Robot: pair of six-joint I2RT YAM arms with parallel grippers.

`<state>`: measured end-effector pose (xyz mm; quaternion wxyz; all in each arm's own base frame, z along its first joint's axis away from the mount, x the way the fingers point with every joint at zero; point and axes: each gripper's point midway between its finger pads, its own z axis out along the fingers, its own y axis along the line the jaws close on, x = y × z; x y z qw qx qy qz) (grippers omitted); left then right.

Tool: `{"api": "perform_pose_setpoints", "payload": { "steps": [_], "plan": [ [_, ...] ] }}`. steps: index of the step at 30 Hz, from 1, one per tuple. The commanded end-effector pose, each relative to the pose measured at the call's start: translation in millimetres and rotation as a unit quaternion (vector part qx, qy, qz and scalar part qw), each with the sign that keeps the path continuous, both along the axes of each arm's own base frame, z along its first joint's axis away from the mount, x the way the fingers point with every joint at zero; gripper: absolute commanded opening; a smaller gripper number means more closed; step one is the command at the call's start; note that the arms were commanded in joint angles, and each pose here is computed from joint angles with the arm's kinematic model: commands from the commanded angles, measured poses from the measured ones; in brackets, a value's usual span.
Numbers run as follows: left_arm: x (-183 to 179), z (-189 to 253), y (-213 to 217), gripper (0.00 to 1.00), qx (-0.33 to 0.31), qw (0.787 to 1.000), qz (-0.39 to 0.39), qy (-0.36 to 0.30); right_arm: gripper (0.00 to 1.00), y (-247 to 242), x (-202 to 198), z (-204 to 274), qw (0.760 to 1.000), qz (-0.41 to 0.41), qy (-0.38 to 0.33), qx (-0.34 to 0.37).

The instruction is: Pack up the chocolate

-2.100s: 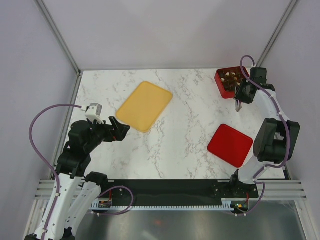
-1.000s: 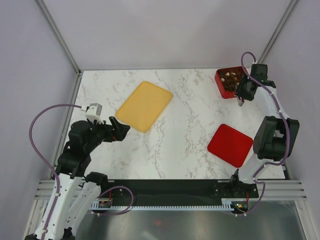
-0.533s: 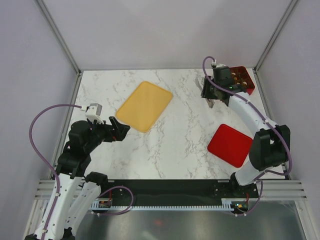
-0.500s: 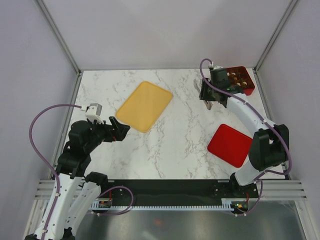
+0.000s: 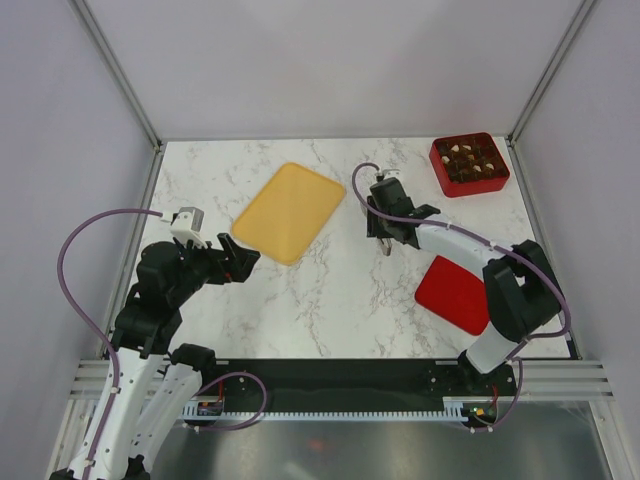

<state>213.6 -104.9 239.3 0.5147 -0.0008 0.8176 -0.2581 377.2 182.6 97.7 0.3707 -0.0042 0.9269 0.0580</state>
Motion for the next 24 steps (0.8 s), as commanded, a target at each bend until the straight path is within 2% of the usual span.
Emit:
{"api": "perform_pose_setpoints", "payload": {
  "steps": [1,9,24],
  "plan": [
    [2,6,0,1.00,0.004,1.000,-0.006,-0.019,0.51,11,4,-10,1.000,-0.024,-0.019,-0.002],
    [1,7,0,1.00,0.004,1.000,-0.005,-0.021,0.56,36,-22,-40,1.000,-0.012,0.000,-0.009],
    [1,8,0,1.00,0.003,1.000,-0.005,-0.022,0.65,27,-40,-66,0.998,-0.065,0.017,-0.010]
  ]
}}
